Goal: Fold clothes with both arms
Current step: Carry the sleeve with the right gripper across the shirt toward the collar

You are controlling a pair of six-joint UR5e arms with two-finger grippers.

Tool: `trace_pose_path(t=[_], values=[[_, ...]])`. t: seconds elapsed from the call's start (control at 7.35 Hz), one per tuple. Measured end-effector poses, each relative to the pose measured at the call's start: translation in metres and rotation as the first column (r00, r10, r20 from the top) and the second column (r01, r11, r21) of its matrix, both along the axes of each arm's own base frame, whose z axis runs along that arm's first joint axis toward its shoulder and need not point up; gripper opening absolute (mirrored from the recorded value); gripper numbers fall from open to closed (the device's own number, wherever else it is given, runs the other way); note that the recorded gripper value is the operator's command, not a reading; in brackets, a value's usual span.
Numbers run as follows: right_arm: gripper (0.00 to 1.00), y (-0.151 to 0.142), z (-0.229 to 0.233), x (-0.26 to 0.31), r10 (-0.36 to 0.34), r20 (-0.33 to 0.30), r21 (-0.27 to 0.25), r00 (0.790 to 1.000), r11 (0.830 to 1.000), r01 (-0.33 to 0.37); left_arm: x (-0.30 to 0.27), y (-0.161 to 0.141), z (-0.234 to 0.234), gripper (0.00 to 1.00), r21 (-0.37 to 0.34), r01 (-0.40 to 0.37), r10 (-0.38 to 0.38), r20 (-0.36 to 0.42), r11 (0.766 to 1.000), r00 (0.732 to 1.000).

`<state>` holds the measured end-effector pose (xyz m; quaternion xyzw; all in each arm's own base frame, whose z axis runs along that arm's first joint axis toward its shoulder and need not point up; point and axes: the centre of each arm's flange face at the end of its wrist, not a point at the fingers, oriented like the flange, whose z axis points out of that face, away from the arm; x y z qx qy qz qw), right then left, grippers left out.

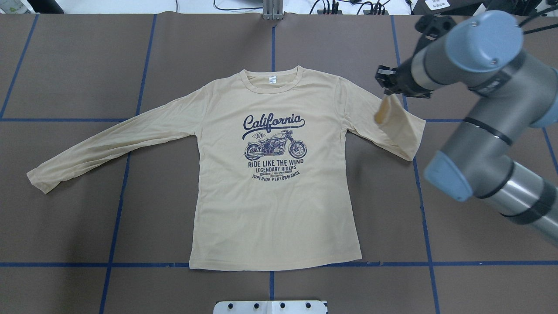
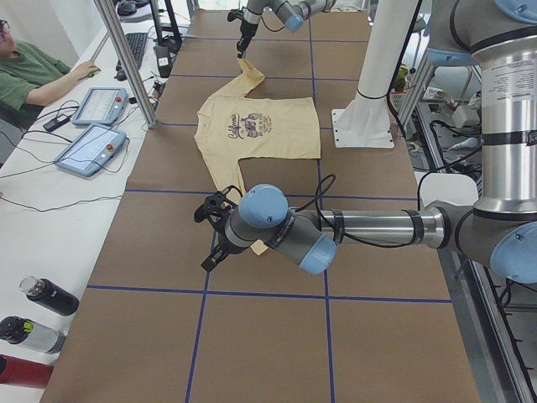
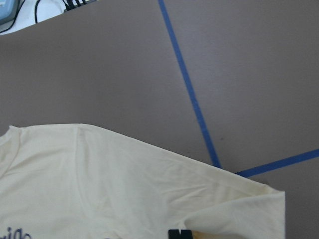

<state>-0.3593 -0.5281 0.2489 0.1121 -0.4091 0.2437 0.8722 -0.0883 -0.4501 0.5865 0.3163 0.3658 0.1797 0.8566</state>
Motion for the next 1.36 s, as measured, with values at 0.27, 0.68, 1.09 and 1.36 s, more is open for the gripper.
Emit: trace_pose_path(t=[0.27, 0.68, 1.09, 1.36], values=[[0.0, -0.021, -0.094, -0.07, 0.067, 0.034, 0.021, 0.997, 0.997, -0.068, 0.0, -0.001, 0.001, 1.0, -0.002, -0.001, 0.001, 0.0, 1.0, 1.0], [0.0, -0.048, -0.213, -0.169, 0.111, 0.049, -0.003, 0.993, 0.994, -0.111, 0.0, -0.001, 0.002, 1.0, -0.004, -0.002, 0.002, 0.0, 1.0, 1.0], [0.98, -0.037, -0.283, -0.257, 0.125, -0.005, -0.018, 0.992, 0.992, -0.126, 0.0, -0.001, 0.002, 1.0, -0.003, -0.002, 0.002, -0.001, 1.0, 1.0], [0.99, -0.034, -0.309, -0.273, 0.14, 0.001, -0.046, 0.99, 0.989, -0.14, 0.0, -0.001, -0.001, 1.0, 0.008, -0.003, 0.003, 0.0, 1.0, 1.0]])
